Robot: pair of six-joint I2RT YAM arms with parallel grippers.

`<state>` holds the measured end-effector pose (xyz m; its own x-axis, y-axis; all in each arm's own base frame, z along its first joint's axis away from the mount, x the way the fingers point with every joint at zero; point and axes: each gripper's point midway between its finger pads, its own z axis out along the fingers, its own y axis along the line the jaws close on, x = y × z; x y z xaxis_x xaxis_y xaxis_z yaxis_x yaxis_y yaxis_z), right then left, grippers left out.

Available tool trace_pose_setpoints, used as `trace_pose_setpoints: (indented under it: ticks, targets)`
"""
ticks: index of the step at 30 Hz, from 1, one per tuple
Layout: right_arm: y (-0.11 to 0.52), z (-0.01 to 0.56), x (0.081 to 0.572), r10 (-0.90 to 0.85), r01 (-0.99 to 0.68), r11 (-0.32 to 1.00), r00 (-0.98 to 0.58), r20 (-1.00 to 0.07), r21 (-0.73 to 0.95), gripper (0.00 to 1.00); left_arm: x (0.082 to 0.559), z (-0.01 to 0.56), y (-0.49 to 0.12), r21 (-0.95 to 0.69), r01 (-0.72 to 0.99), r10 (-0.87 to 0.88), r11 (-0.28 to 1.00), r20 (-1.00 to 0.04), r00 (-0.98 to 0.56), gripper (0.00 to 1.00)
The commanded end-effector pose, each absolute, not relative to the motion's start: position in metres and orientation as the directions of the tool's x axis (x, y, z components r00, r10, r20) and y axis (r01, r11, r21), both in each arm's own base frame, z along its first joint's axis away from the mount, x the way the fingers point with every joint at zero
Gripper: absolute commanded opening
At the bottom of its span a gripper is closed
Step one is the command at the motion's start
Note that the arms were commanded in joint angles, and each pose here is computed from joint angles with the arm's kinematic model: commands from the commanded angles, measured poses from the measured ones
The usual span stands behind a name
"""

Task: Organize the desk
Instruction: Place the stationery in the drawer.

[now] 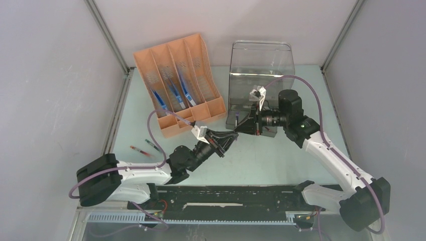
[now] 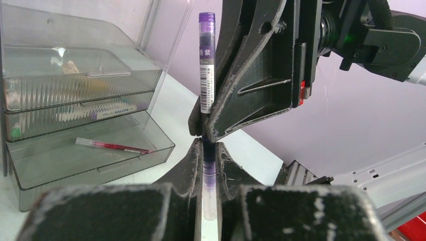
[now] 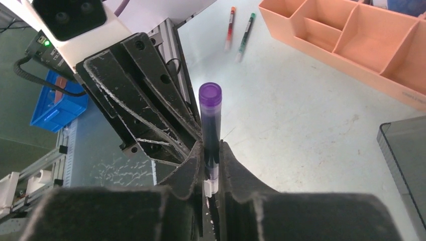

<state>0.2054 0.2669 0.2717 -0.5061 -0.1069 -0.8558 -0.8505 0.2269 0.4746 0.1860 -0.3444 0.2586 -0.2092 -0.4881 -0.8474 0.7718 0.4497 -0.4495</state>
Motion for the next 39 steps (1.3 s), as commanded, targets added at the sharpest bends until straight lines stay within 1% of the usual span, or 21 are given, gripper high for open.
trace_pose_setpoints:
  ticks: [1,2,4,5,6,11,14,17,18,20,23,28,32,35,39]
  targets:
    - [0.268,0.276,0.208,-0.098,-0.867,0.229,-0.473,-0.875,0.443,0.04,0.183,0.283,-0.348,-0.454,0.79,-0.542,0.411,-0.819,-0.189,0.06]
    - [0.268,0.276,0.208,-0.099,-0.868,0.23,-0.47,-0.877,0.44,0.01,0.184,0.282,-0.347,-0.456,0.788,-0.543,0.414,-0.819,-0.188,0.1]
    - [0.268,0.275,0.208,-0.102,-0.872,0.231,-0.463,-0.88,0.432,0.0,0.185,0.281,-0.344,-0.46,0.781,-0.546,0.422,-0.817,-0.185,0.21]
    - [0.267,0.276,0.208,-0.103,-0.875,0.23,-0.458,-0.883,0.427,0.0,0.185,0.28,-0.341,-0.462,0.778,-0.549,0.426,-0.816,-0.184,0.27]
    - [0.267,0.276,0.209,-0.104,-0.877,0.232,-0.452,-0.886,0.421,0.0,0.185,0.279,-0.338,-0.465,0.772,-0.551,0.435,-0.815,-0.181,0.36]
    - [0.264,0.274,0.211,-0.116,-0.893,0.248,-0.413,-0.903,0.376,0.0,0.188,0.27,-0.318,-0.438,0.746,-0.532,0.502,-0.836,-0.133,0.67]
    - [0.261,0.271,0.215,-0.135,-0.905,0.273,-0.373,-0.918,0.327,0.0,0.191,0.259,-0.304,-0.401,0.727,-0.495,0.557,-0.863,-0.097,0.82]
    - [0.255,0.266,0.22,-0.185,-0.92,0.299,-0.315,-0.931,0.252,0.0,0.196,0.247,-0.285,-0.402,0.672,-0.476,0.622,-0.876,-0.083,0.97]
    - [0.253,0.263,0.221,-0.211,-0.93,0.301,-0.282,-0.936,0.212,0.0,0.198,0.241,-0.279,-0.403,0.65,-0.466,0.644,-0.881,-0.085,0.99]
    - [0.247,0.254,0.224,-0.283,-0.944,0.313,-0.2,-0.938,0.107,0.0,0.202,0.23,-0.267,-0.402,0.607,-0.444,0.685,-0.891,-0.089,1.0]
    - [0.235,0.236,0.247,-0.416,-0.91,0.407,-0.107,-0.903,-0.08,0.0,0.208,0.21,-0.247,-0.396,0.522,-0.403,0.756,-0.909,-0.106,1.0]
    - [0.212,0.215,0.288,-0.569,-0.795,0.523,-0.057,-0.821,-0.307,0.0,0.213,0.187,-0.215,-0.403,0.409,-0.39,0.819,-0.913,-0.12,1.0]
    - [0.184,0.213,0.322,-0.624,-0.631,0.625,-0.049,-0.78,-0.46,0.0,0.213,0.173,-0.196,-0.427,0.359,-0.41,0.83,-0.903,-0.125,1.0]
    - [0.17,0.209,0.336,-0.651,-0.55,0.651,-0.053,-0.757,-0.522,0.0,0.213,0.165,-0.183,-0.447,0.328,-0.431,0.832,-0.894,-0.125,1.0]
    - [0.161,0.201,0.347,-0.657,-0.516,0.674,-0.089,-0.749,-0.529,0.0,0.211,0.158,-0.172,-0.462,0.3,-0.447,0.835,-0.886,-0.121,1.0]
